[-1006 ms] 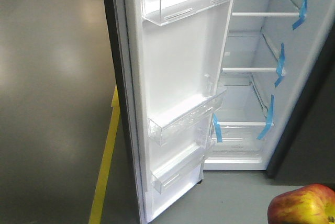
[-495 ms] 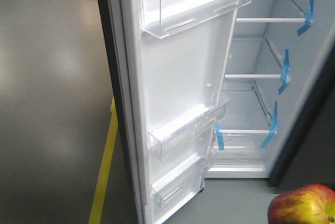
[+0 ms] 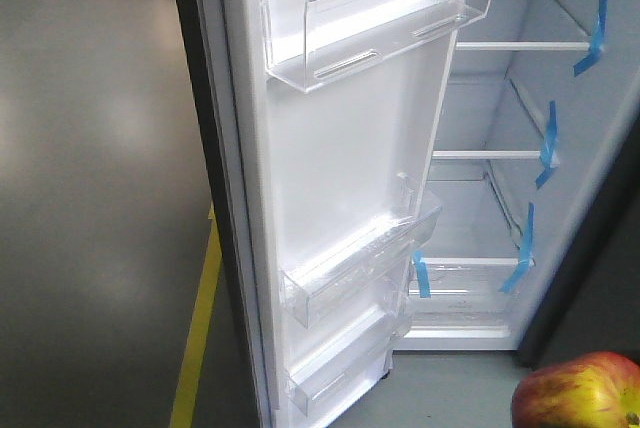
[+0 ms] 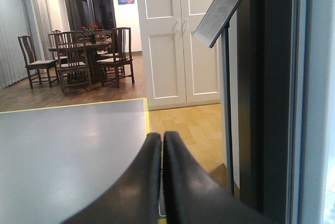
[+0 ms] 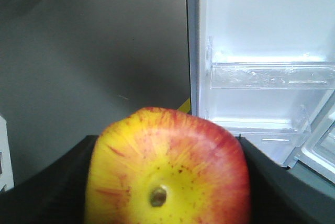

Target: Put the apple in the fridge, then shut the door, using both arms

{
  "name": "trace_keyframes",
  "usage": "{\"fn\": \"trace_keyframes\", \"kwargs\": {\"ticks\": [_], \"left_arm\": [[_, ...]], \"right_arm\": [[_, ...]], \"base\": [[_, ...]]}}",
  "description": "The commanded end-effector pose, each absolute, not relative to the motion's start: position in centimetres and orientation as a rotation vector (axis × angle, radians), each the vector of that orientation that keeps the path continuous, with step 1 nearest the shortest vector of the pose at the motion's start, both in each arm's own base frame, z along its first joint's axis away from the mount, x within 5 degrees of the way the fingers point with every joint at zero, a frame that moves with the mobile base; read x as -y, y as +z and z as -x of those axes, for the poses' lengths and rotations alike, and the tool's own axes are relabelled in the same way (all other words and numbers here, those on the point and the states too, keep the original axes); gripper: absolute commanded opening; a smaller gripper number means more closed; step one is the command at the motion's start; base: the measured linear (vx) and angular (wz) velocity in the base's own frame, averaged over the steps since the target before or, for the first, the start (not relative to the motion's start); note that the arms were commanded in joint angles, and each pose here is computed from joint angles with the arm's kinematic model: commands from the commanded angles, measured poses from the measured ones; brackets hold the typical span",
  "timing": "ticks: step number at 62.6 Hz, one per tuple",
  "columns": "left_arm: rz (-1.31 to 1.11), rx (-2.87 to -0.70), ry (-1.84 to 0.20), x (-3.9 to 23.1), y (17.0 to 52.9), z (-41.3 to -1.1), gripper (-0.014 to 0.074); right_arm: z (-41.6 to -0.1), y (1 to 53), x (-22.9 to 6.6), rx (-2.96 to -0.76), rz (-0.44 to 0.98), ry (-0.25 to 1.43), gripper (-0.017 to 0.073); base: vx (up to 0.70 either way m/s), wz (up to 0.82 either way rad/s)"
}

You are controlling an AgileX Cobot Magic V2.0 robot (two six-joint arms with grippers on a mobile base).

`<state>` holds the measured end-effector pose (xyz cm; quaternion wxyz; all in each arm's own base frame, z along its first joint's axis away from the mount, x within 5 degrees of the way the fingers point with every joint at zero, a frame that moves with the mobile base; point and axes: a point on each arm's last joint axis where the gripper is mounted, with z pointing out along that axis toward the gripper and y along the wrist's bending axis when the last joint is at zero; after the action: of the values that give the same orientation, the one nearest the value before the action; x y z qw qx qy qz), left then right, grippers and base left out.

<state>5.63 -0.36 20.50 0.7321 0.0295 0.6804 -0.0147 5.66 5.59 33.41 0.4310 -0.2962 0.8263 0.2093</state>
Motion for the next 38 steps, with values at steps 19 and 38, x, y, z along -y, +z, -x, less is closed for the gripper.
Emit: {"fn": "trace_keyframes", "kwargs": {"ticks": [19,38], "left_arm": [[-0.057,-1.426,-0.051,0.40,20.58,-5.54,-0.0006],[-0.057,-1.426,-0.051,0.40,20.58,-5.54,-0.0006]], "right_arm": [[-5.92,34.77,-5.71,-1.977,0.696,0.537,0.0411],[-5.92,34.77,-5.71,-1.977,0.696,0.537,0.0411]], "base": [[0.05,0.00],[0.06,-0.01]]}}
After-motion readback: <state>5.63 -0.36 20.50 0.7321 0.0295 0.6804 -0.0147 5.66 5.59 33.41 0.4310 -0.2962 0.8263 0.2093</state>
